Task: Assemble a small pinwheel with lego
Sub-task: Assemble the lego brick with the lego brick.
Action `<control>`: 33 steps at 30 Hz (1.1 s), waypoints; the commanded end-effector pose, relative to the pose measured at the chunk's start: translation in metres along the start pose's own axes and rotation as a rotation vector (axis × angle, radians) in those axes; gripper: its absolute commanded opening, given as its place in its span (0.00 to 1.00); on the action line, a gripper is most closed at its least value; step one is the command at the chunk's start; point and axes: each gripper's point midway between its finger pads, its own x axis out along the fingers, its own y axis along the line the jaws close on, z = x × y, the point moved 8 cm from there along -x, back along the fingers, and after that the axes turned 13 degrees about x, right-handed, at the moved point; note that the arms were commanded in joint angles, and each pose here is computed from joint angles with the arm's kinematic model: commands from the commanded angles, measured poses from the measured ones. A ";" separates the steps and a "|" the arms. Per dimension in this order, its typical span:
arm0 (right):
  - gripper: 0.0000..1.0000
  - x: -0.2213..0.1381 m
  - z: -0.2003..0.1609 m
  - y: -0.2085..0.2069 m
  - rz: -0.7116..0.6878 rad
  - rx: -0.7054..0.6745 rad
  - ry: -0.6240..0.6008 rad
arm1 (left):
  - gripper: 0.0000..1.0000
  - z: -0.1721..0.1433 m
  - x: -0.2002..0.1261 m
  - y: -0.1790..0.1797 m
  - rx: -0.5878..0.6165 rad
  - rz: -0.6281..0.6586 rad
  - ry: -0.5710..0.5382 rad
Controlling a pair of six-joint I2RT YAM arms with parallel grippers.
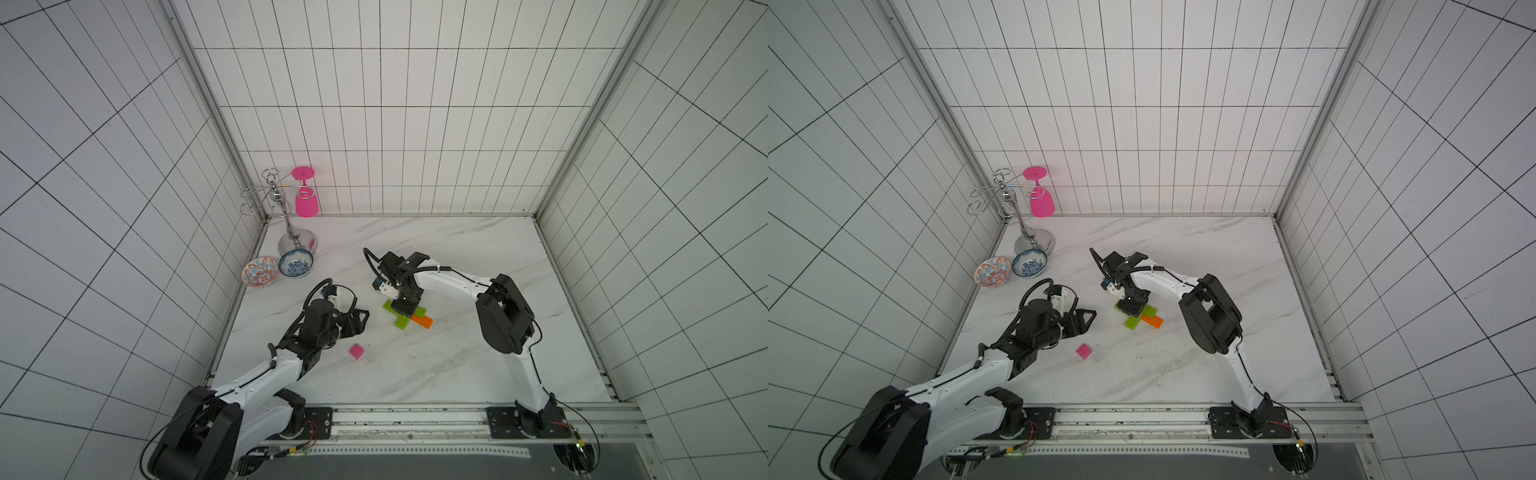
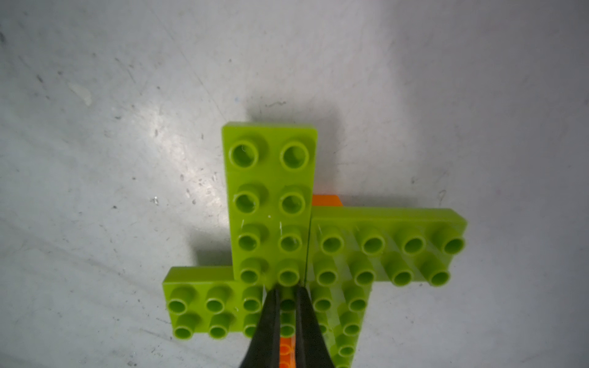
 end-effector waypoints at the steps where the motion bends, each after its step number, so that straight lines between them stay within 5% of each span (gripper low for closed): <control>1: 0.08 0.028 -0.019 -0.001 0.015 0.022 0.101 | 0.78 0.014 -0.003 -0.005 0.018 -0.015 -0.044; 9: 0.10 0.039 -0.027 0.000 0.010 0.040 0.130 | 0.78 0.013 -0.002 -0.005 0.021 -0.016 -0.038; 33: 0.22 -0.020 -0.008 -0.004 0.003 0.054 -0.011 | 0.79 0.021 -0.011 -0.010 0.037 -0.020 -0.065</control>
